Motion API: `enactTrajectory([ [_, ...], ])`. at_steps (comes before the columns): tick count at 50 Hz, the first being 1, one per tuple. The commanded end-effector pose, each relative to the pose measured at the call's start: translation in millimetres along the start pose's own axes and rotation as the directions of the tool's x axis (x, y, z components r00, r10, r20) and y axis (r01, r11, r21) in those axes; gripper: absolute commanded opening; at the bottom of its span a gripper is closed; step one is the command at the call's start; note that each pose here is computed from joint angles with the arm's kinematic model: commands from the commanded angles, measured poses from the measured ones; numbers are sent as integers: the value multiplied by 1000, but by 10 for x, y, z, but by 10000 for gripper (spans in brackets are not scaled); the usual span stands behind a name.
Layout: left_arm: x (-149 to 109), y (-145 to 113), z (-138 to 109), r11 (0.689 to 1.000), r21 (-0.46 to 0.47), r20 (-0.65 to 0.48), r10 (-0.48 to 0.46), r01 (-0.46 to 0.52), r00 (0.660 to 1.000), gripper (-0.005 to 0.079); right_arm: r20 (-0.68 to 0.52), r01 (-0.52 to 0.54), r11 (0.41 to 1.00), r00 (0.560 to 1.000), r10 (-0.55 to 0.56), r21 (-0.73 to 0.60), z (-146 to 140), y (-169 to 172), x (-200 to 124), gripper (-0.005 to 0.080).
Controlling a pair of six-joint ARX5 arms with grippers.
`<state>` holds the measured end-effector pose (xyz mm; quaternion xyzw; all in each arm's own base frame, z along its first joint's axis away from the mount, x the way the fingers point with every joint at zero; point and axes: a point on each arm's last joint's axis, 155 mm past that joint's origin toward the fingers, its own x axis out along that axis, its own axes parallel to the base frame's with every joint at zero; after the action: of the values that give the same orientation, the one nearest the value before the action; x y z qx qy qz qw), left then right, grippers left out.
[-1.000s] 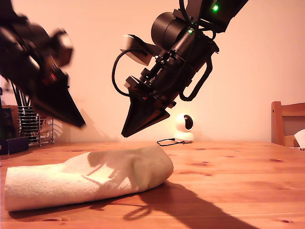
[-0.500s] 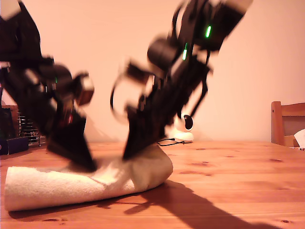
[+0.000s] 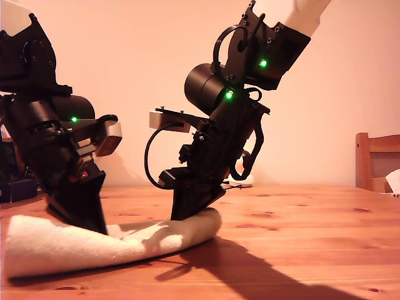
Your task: Fold the tea towel in front of you. After folding it, place it to the left side.
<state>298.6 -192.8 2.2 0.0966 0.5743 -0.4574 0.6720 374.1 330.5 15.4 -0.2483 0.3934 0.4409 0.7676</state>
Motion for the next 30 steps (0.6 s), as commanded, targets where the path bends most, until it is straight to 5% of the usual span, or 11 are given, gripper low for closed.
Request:
enactTrajectory([
  [1, 71, -41, -235, 998, -53, -74, -24, 20, 997, -21, -9, 1, 1000, 1000, -1, 12, -39, -16, 62, -13],
  [9, 74, -129, -231, 988, -145, -70, -63, 52, 996, -21, 22, 4, 998, 1000, -5, 63, 58, 3, 64, -13],
  [21, 144, -244, -81, 911, -408, -33, -79, 59, 996, -21, 77, 16, 987, 997, -29, 157, 355, -110, -94, -12],
  [30, 203, -229, -10, 917, -398, -30, -36, 21, 999, -21, 170, 45, 986, 983, -72, 160, 700, -237, -503, -12],
])
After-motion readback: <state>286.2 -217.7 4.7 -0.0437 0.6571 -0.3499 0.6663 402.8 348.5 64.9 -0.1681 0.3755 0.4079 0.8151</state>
